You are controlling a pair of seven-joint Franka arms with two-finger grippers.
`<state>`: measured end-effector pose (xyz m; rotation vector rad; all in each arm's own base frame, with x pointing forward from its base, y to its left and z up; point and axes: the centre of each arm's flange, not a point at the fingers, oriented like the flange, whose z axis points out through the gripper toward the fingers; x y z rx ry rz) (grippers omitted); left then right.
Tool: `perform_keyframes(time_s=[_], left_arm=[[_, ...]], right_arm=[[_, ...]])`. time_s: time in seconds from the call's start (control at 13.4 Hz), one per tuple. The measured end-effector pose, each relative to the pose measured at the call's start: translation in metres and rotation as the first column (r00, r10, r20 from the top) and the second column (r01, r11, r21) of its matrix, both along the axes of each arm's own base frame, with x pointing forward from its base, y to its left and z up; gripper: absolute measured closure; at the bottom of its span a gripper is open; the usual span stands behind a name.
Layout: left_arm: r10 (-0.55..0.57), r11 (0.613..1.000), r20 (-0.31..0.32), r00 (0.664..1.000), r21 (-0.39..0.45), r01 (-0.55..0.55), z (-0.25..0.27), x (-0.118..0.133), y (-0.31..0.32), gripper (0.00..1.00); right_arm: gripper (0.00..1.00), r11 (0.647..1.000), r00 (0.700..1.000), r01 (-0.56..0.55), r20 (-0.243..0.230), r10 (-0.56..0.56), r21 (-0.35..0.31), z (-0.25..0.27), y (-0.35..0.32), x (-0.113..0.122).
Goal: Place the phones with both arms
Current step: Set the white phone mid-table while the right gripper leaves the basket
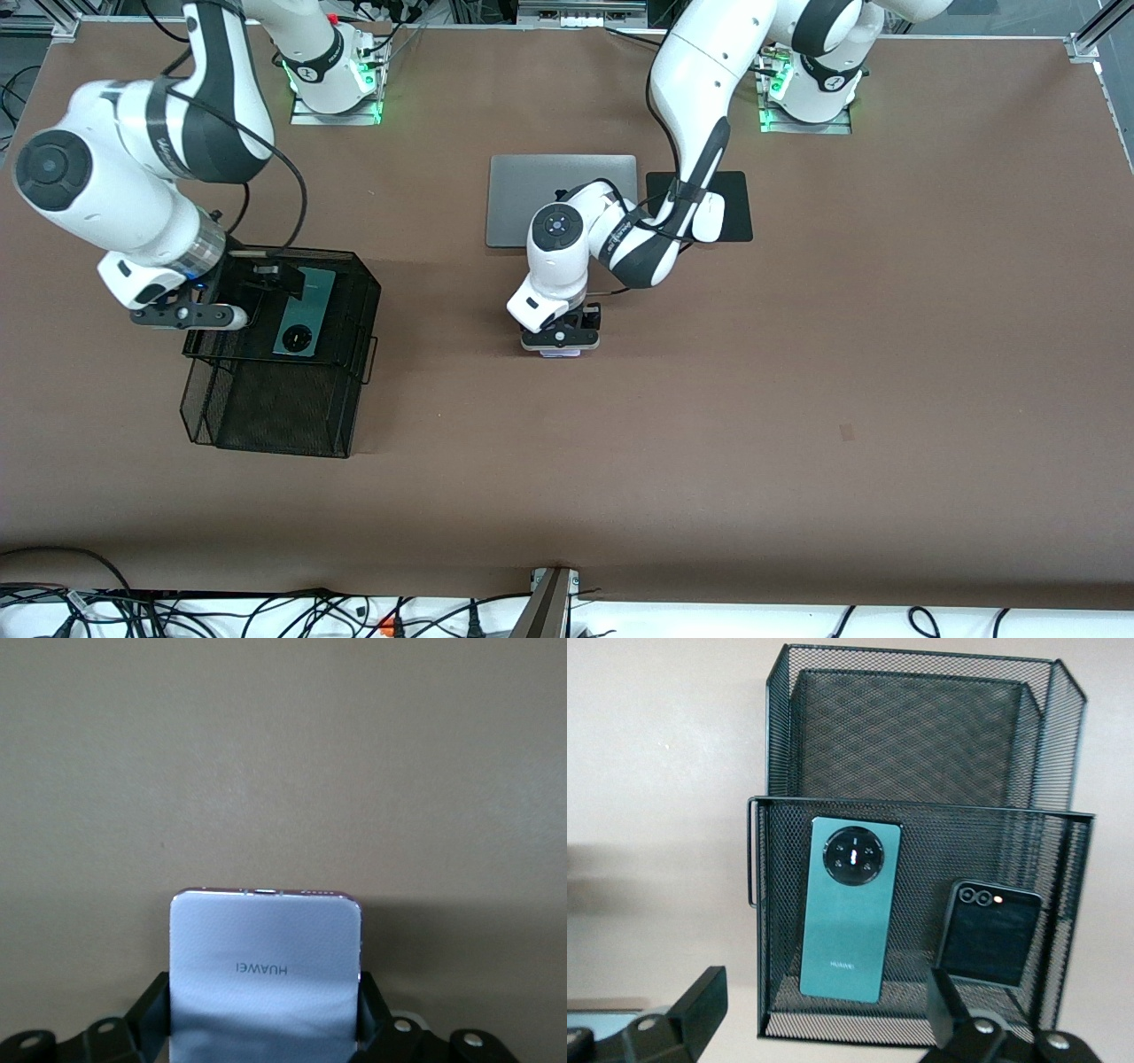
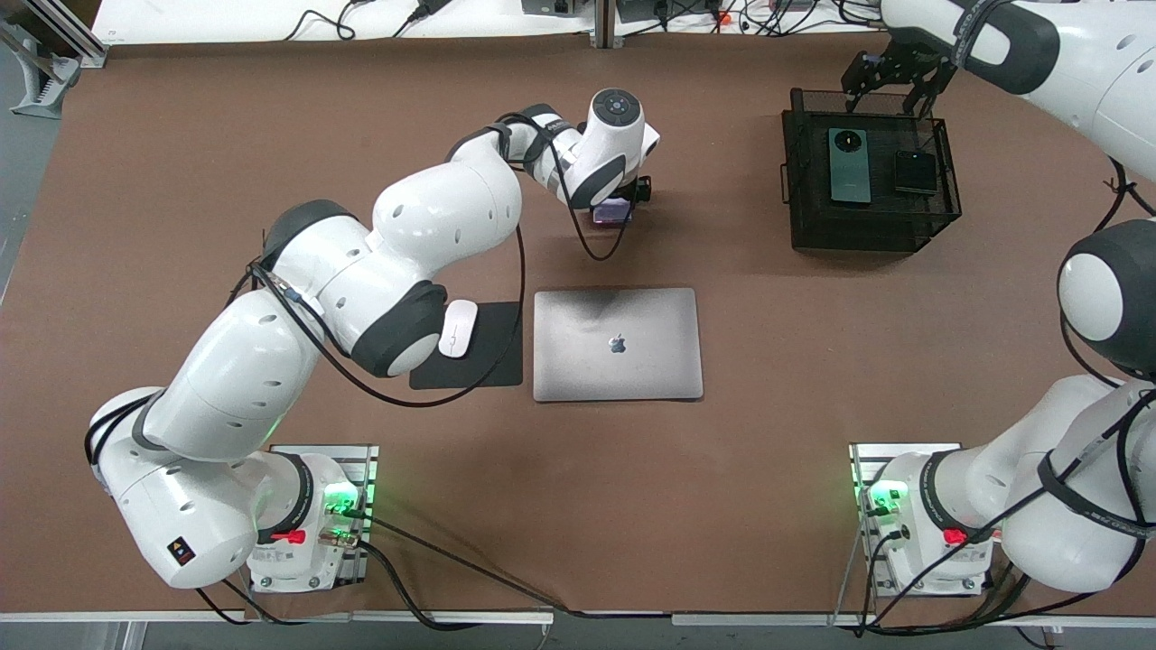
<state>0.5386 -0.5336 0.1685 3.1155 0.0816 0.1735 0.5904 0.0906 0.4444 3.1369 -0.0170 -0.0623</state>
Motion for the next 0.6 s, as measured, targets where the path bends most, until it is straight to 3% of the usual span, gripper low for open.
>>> perform_keyframes(time_s=[0.15, 0.3, 0.6], left_arm=[[-0.003, 1.0, 0.003, 1.0, 0.003, 0.003, -0.002, -0.001, -0.002, 0.15], [-0.006, 1.0, 0.02, 1.0, 0.008, 0.006, 0.003, 0.001, -0.003, 0.01], [0.01, 1.0, 0.088, 0.996, 0.002, -0.01, 0.033, 0.024, 0.001, 0.0]], right_arm=[[0.0, 1.0, 1.0, -0.002, -0.006, 0.002, -0.003, 0.008, 0.0, 0.001], [0.0, 1.0, 1.0, -0.002, -0.007, 0.002, -0.004, 0.008, -0.001, 0.001], [0.0, 1.0, 1.0, -0.002, -0.009, 0.002, -0.005, 0.007, -0.001, 0.001]])
